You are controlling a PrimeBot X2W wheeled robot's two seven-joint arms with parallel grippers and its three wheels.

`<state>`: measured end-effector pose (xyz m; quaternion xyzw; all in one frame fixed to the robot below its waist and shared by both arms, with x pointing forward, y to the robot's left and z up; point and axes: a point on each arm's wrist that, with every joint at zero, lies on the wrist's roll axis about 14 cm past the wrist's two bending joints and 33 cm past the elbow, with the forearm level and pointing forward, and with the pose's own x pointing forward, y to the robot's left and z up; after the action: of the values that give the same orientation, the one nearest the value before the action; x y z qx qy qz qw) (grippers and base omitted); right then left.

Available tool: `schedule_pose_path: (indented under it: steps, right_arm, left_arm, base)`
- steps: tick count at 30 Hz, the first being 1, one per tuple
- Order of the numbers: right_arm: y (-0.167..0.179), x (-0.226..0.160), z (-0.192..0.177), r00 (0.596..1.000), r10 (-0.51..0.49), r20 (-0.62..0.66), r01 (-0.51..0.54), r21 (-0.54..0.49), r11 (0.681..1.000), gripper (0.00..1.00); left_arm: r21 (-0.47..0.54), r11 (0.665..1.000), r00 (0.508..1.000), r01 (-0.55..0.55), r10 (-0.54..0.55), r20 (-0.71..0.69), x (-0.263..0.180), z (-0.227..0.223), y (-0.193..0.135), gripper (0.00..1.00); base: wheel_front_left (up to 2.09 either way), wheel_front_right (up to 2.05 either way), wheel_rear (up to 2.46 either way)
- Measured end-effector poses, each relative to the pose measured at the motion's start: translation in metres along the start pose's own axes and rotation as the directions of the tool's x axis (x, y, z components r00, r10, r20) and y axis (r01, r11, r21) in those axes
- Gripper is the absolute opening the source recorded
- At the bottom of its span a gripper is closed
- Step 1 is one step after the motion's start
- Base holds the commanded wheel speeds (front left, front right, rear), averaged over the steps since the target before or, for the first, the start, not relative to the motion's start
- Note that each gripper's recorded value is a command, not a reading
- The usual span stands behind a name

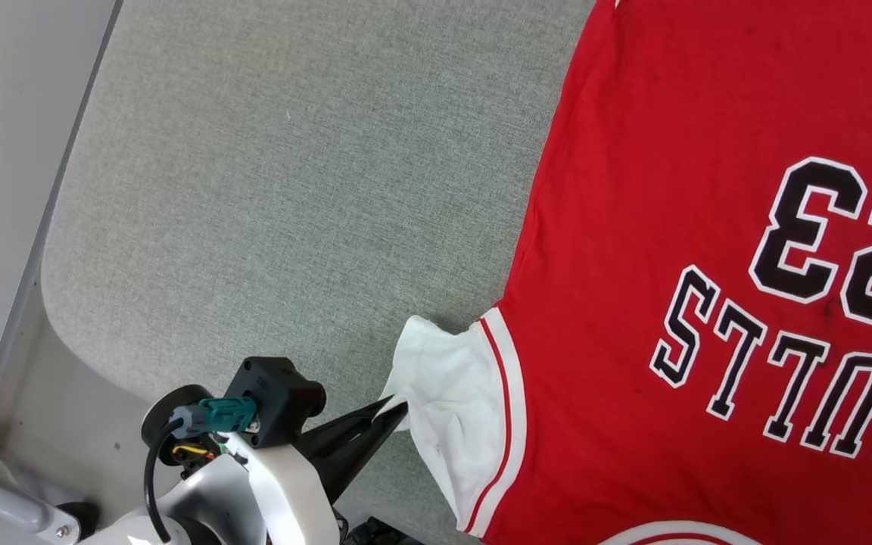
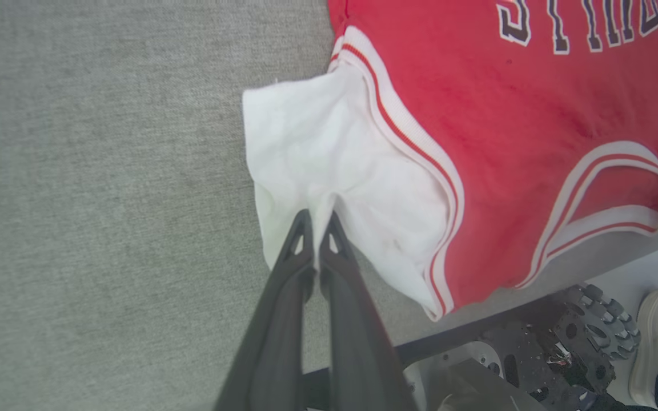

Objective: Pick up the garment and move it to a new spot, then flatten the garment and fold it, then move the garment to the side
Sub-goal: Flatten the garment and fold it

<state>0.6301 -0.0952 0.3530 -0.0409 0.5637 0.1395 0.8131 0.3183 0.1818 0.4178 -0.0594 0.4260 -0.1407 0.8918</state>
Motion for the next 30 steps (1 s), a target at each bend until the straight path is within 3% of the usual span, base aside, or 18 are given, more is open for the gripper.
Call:
schedule_pose_path:
  steps: [14, 30]
  right_arm:
    - [-0.013, -0.037, -0.038, 1.0, -0.03, 0.006, 0.03, -0.016, 0.999, 0.0]
    - [-0.038, -0.121, -0.171, 0.997, -0.053, -0.054, 0.055, 0.03, 0.998, 0.0]
  left_arm:
    - [0.041, 0.999, 0.996, 0.001, -0.005, 0.093, -0.016, 0.02, -0.003, 0.0]
    - [0.07, 0.997, 0.977, 0.035, -0.049, 0.207, -0.049, 0.026, -0.026, 0.0]
  base:
    - [0.0, 0.0, 0.0]
    - [0.0, 0.0, 0.0]
